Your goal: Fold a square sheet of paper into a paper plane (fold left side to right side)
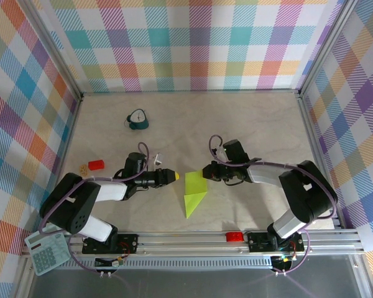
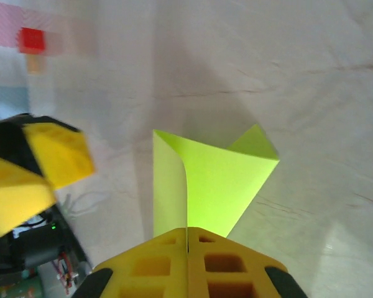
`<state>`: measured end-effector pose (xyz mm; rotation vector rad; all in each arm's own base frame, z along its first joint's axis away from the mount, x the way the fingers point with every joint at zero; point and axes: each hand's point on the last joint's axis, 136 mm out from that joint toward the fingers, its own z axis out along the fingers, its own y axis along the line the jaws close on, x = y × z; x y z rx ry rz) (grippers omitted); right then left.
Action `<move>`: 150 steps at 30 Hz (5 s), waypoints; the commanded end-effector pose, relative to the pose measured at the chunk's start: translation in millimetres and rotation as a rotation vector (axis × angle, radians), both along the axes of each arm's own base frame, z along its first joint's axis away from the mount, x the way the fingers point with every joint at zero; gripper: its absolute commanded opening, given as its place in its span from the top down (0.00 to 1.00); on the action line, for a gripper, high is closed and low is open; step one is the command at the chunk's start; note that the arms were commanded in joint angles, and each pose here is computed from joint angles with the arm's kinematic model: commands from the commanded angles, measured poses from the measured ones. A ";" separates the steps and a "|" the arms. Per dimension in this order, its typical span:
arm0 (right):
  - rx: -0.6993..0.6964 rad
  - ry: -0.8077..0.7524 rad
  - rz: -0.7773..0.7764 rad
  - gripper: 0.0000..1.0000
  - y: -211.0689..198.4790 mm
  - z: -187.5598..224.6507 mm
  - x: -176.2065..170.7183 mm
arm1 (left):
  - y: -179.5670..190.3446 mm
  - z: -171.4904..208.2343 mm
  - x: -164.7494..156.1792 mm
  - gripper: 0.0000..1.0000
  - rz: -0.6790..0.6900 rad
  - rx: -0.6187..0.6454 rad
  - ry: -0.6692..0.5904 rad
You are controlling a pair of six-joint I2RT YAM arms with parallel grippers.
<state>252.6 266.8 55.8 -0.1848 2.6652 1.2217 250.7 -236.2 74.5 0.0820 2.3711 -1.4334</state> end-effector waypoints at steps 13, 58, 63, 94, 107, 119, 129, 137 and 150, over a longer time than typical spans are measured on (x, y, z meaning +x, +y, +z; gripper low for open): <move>-0.110 0.154 -0.178 1.00 -18.4 -0.7 4.2 | -15.3 36.1 -59.9 0.50 -0.158 0.485 -0.330; -0.117 0.240 -0.232 1.00 -18.2 -9.8 3.6 | -93.7 -45.1 -93.8 0.68 -0.319 1.077 -0.421; -0.128 0.250 -0.233 1.00 -19.7 -14.3 2.3 | -94.6 -45.2 -94.1 0.72 -0.321 1.075 -0.420; -0.154 0.052 -0.380 0.61 -106.9 48.1 3.5 | -100.5 -18.6 -89.1 1.00 -0.239 0.666 -0.262; 0.013 0.101 -0.334 0.48 -88.2 31.9 -18.2 | -107.3 -18.5 -66.2 1.00 -0.139 0.278 0.005; 0.033 0.125 -0.308 0.50 -67.6 13.5 -21.0 | -108.3 -22.3 -52.2 1.00 -0.056 0.092 0.097; 0.017 0.124 -0.273 0.53 -45.4 6.0 -17.0 | -108.8 -27.6 -44.8 1.00 -0.007 -0.016 0.150; 0.006 0.119 -0.242 0.55 -29.9 2.4 -12.4 | -110.7 -30.4 -42.0 1.00 0.012 -0.075 0.167; 0.012 0.099 -0.222 0.61 -12.8 1.1 0.1 | -109.0 -34.9 -41.6 1.00 0.020 -0.080 0.177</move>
